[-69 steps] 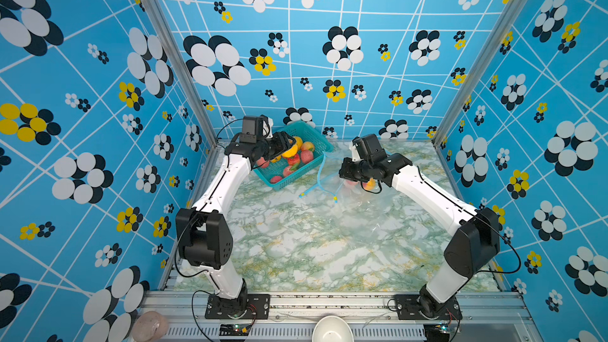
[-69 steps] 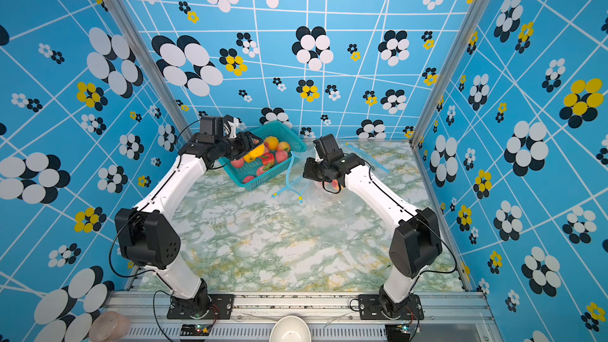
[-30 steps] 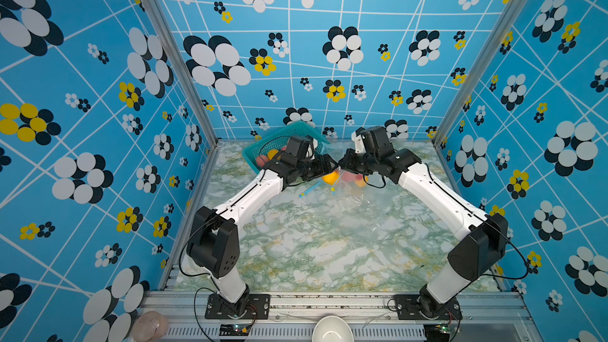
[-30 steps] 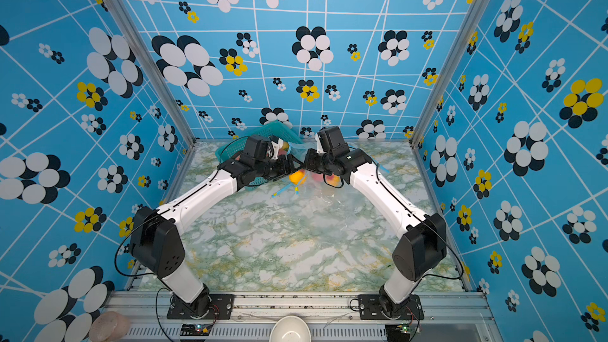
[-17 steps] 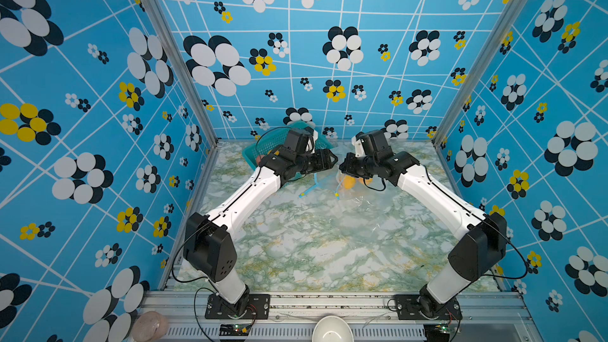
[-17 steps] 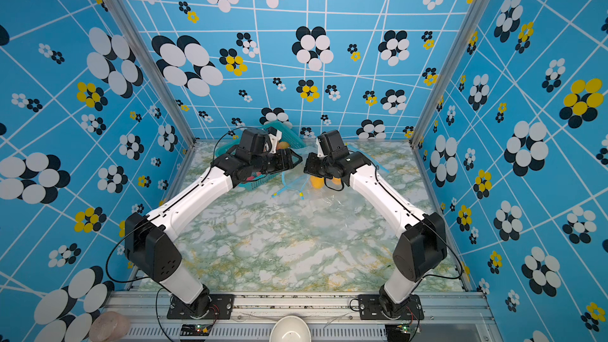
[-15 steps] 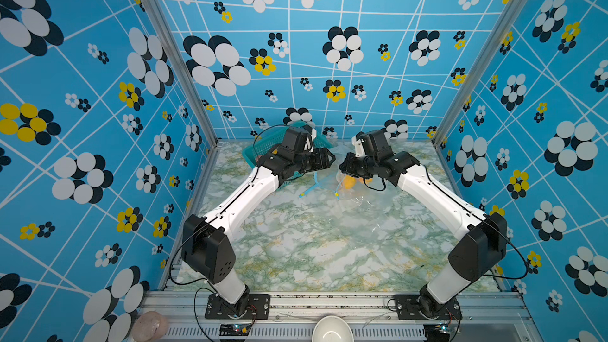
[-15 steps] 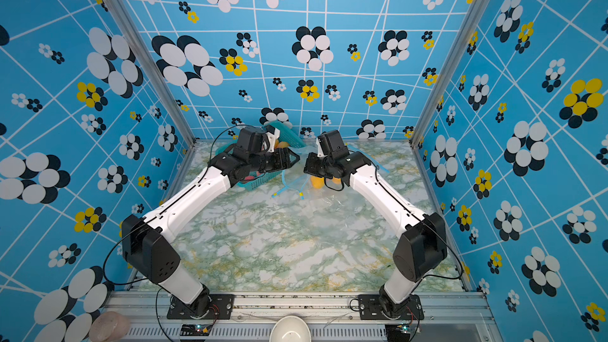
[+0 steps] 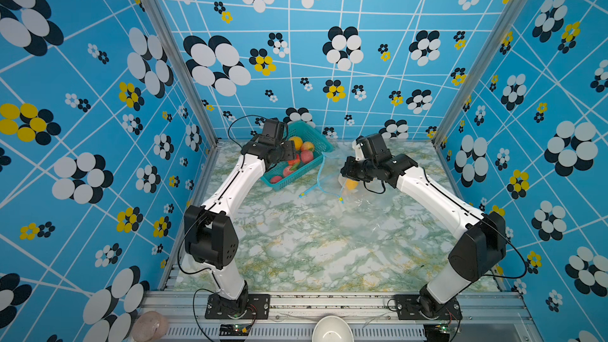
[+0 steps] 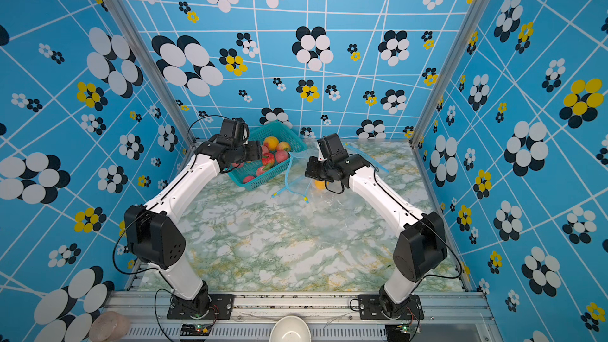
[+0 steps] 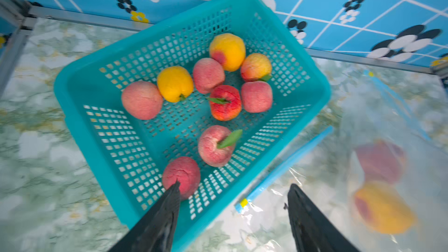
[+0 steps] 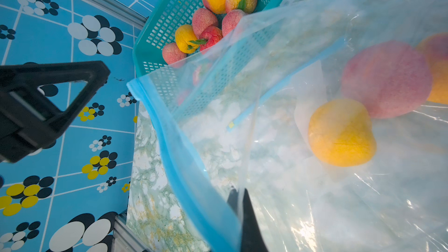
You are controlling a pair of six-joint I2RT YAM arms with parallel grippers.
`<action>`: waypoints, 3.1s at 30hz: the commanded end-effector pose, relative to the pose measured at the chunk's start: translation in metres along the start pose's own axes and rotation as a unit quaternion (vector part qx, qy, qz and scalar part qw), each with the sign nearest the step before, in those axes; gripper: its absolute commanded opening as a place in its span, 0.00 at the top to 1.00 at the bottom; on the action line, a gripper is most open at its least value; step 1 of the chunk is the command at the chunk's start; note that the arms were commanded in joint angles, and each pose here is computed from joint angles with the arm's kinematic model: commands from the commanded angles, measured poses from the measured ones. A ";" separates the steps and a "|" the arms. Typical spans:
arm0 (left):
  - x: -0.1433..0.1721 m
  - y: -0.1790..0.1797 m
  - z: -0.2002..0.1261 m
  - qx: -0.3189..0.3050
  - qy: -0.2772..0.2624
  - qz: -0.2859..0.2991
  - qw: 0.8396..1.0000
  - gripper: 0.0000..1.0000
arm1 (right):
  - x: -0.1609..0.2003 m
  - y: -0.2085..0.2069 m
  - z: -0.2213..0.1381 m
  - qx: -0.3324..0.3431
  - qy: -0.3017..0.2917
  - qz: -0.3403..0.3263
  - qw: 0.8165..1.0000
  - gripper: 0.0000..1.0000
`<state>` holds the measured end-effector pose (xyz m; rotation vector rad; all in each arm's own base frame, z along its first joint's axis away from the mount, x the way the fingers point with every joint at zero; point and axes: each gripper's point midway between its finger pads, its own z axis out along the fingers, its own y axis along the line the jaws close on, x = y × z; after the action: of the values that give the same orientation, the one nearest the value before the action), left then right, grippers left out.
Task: Place the peach in a zip-top bag and seal the zipper
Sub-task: Pick up the peach from the basket, then place the peach in the zipper food storage bag.
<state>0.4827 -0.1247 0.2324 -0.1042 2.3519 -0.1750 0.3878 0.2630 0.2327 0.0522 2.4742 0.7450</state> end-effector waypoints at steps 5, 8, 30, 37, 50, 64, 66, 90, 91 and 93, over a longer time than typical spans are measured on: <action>0.006 0.069 0.060 -0.166 0.051 0.104 0.979 0.28 | -0.006 0.005 -0.009 -0.005 -0.010 -0.009 1.000 1.00; 0.006 0.083 0.084 -0.190 0.062 0.120 0.972 0.27 | -0.003 0.003 -0.005 -0.003 -0.003 -0.007 1.000 1.00; 0.031 0.133 0.180 -0.214 0.147 0.133 0.956 0.23 | -0.027 0.018 0.008 -0.001 -0.001 -0.017 1.000 1.00; 0.039 0.140 0.189 -0.213 0.160 0.125 0.956 0.27 | -0.029 0.021 0.014 -0.004 0.004 -0.015 1.000 1.00; -0.012 0.097 0.128 -0.104 0.084 0.039 0.990 0.34 | -0.027 0.024 0.009 -0.006 0.004 -0.018 1.000 1.00; -0.037 -0.015 -0.021 0.228 -0.010 -0.130 0.965 0.35 | -0.021 0.010 0.000 0.013 -0.001 -0.035 0.999 1.00; -0.033 -0.041 -0.046 0.298 -0.014 -0.153 0.942 0.35 | -0.023 0.011 -0.001 0.010 -0.003 -0.035 0.999 1.00; 0.087 -0.179 -0.063 0.349 0.074 -0.064 0.932 0.30 | -0.016 0.038 -0.031 -0.059 -0.012 -0.022 0.998 1.00; 0.086 -0.182 -0.064 0.351 0.074 -0.061 0.931 0.29 | -0.016 0.039 -0.032 -0.060 -0.012 -0.023 0.998 1.00; 0.082 -0.188 -0.069 0.356 0.069 -0.054 0.930 0.26 | -0.016 0.039 -0.031 -0.060 -0.013 -0.022 0.998 1.00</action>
<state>0.3754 -0.3073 0.2291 0.0851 2.3314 -1.1169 0.3858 0.2735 0.2738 -0.0286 2.4184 0.8226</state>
